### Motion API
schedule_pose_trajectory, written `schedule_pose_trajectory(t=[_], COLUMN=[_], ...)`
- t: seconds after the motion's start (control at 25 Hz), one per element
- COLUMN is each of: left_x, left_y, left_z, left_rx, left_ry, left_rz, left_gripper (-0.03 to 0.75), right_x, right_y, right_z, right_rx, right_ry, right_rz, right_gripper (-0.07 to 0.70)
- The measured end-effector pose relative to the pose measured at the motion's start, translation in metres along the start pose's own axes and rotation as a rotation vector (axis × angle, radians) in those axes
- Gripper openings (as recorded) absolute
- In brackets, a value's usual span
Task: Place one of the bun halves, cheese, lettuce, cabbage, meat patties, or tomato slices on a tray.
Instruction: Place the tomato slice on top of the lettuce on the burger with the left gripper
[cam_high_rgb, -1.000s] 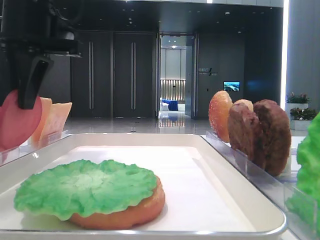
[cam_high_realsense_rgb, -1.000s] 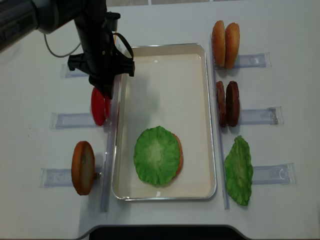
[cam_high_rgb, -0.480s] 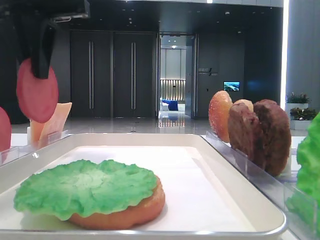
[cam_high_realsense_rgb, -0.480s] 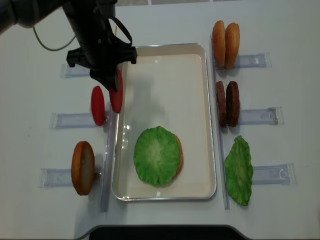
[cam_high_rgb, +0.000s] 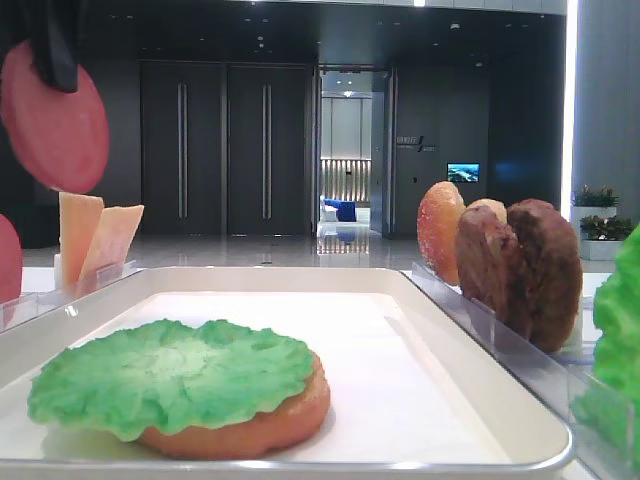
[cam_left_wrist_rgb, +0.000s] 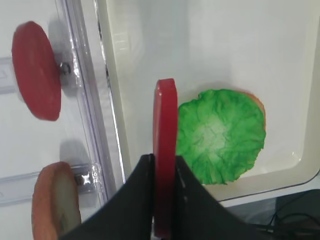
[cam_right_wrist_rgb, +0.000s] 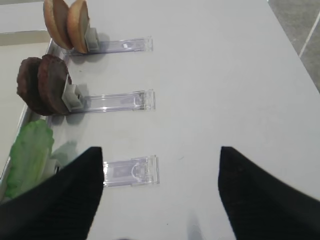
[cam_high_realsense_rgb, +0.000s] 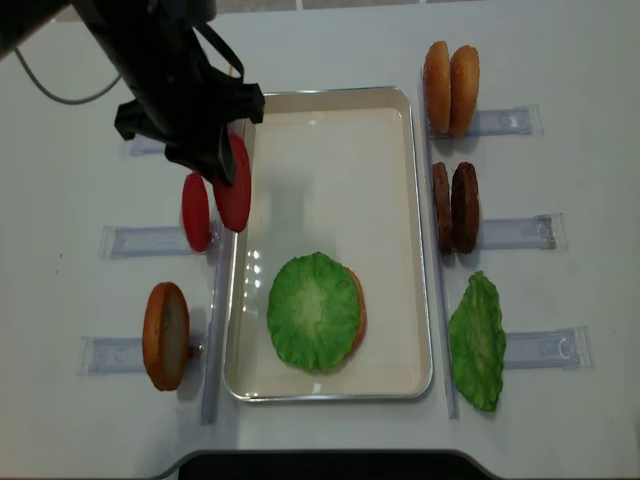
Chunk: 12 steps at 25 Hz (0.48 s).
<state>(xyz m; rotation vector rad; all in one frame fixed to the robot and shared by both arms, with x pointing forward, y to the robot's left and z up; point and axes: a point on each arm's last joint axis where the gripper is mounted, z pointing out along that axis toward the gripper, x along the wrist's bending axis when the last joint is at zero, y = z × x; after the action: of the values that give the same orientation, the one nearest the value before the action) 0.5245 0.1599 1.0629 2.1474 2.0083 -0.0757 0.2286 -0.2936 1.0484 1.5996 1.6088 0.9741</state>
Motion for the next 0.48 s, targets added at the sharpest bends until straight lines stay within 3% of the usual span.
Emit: schedule_pose_trajectory(t=[0.16,0.48], left_x=[0.003,0.001], left_y=[-0.019,-0.040], left_z=[0.008,0.033], left_rx=[0.050,0.036], left_ry=[-0.039,-0.192], left_rz=[0.014,0.016], left_gripper=[0.048,0.048], right_x=[0.000,0.000], right_y=[0.000,0.000], right_z=[0.000,0.000], right_rx=[0.000,0.000], right_ry=[0.003,0.004], right_rz=[0.001,0.002], right_gripper=[0.466,0.466])
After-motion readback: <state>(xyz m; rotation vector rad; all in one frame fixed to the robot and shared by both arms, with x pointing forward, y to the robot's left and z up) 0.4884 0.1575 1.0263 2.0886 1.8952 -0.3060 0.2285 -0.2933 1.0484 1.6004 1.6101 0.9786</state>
